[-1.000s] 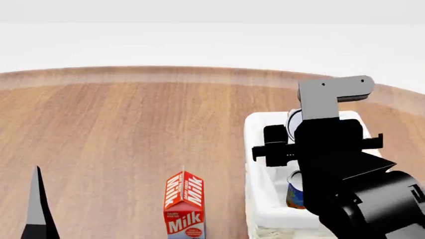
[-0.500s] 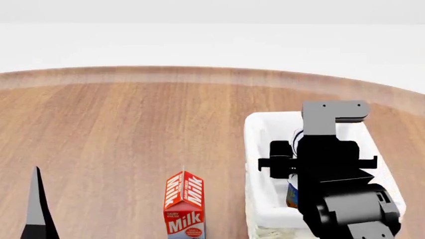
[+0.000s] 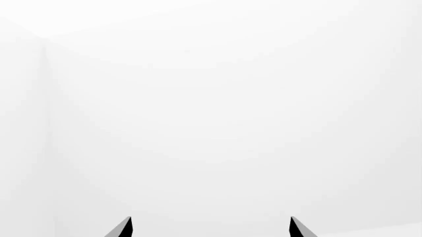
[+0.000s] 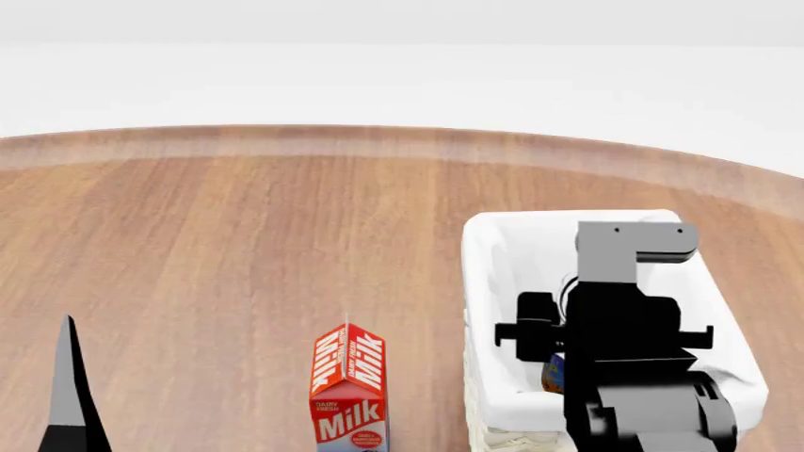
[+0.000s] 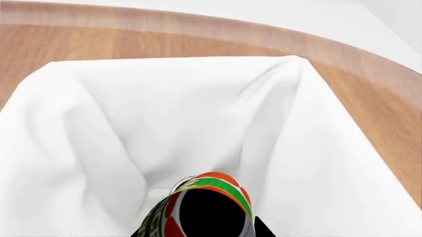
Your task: Pick up the alphabet soup and the tomato sauce, and put them in the basket.
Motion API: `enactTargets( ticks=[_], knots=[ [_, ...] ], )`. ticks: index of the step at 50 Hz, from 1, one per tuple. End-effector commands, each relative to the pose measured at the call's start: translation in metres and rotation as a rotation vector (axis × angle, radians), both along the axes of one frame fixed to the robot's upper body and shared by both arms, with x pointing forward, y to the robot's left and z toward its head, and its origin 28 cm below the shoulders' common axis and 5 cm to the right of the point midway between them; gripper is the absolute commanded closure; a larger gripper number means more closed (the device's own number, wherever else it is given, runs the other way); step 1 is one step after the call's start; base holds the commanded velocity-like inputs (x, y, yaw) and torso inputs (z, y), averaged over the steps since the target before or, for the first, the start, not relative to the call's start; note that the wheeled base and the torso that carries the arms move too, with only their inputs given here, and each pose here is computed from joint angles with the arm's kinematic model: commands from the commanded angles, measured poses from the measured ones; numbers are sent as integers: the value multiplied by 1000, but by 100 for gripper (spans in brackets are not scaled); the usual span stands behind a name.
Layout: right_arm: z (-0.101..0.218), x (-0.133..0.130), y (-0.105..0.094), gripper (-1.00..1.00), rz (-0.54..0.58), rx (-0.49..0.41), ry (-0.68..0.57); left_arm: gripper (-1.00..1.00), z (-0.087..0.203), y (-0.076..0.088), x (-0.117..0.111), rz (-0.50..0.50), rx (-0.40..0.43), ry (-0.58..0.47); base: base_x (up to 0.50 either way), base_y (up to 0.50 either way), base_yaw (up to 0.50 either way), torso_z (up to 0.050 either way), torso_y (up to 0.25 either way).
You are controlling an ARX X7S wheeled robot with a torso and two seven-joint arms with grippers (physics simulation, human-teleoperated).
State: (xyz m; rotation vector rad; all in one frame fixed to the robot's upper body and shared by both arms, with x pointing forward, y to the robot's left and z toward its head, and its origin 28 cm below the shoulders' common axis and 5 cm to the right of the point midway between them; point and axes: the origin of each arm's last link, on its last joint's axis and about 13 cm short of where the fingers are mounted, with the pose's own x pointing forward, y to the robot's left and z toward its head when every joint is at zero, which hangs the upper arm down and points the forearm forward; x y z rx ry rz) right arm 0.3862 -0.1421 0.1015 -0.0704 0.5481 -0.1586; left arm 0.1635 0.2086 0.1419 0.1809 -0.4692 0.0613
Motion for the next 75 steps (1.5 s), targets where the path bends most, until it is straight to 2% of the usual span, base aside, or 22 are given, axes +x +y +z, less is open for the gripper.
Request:
enactTargets(
  ticks=[1,9,10,17,18,23,29,31,35,42,47,58,66,75],
  knots=[
    [-1,1,-2,100,15,-26,-2,-100,-1,0,0,-1,-1,1,0,0,0,0,0],
    [0,0,-1,100,15,-19,4,-100,0,0,0,-1,0,1,0,0,0,0,1],
    [1,0,-1,-100,14,-18,6,-100,0,0,0,-1,0,1,0,0,0,0,0],
    [0,0,-1,-100,12,-6,14,-100,0,0,0,-1,-2,1,0,0,0,0,0],
    [-8,-2,-1,-100,13,-6,14,-100,0,0,0,-2,-1,1,0,0,0,0,0],
    [6,1,0,-100,11,4,-9,-100,0,-1,0,-2,-1,1,0,0,0,0,0],
    [37,5,2,-100,5,23,-216,-100,0,-1,0,-2,-1,1,0,0,0,0,0],
    [50,6,2,-100,-3,26,-342,-100,0,0,0,-2,-3,0,0,0,0,0,0],
    [59,5,3,-100,1,52,-483,-100,0,0,1,-3,-2,0,0,0,0,0,0],
    [69,3,3,-100,-22,62,-614,-100,1,-1,1,-3,-2,0,0,0,0,0,0],
    [67,3,2,-100,-30,62,-636,-100,0,-1,1,-5,-1,0,0,0,0,0,0],
    [83,-4,2,-100,-85,77,-852,-100,0,-1,0,-5,-3,1,0,0,0,0,0],
    [96,-11,1,-100,-149,13,-1031,-100,0,-1,0,-5,-4,1,0,0,0,0,0],
    [113,-24,6,-100,-201,-103,-1224,-100,0,-1,0,-5,-3,-1,0,0,0,0,0]
  ],
)
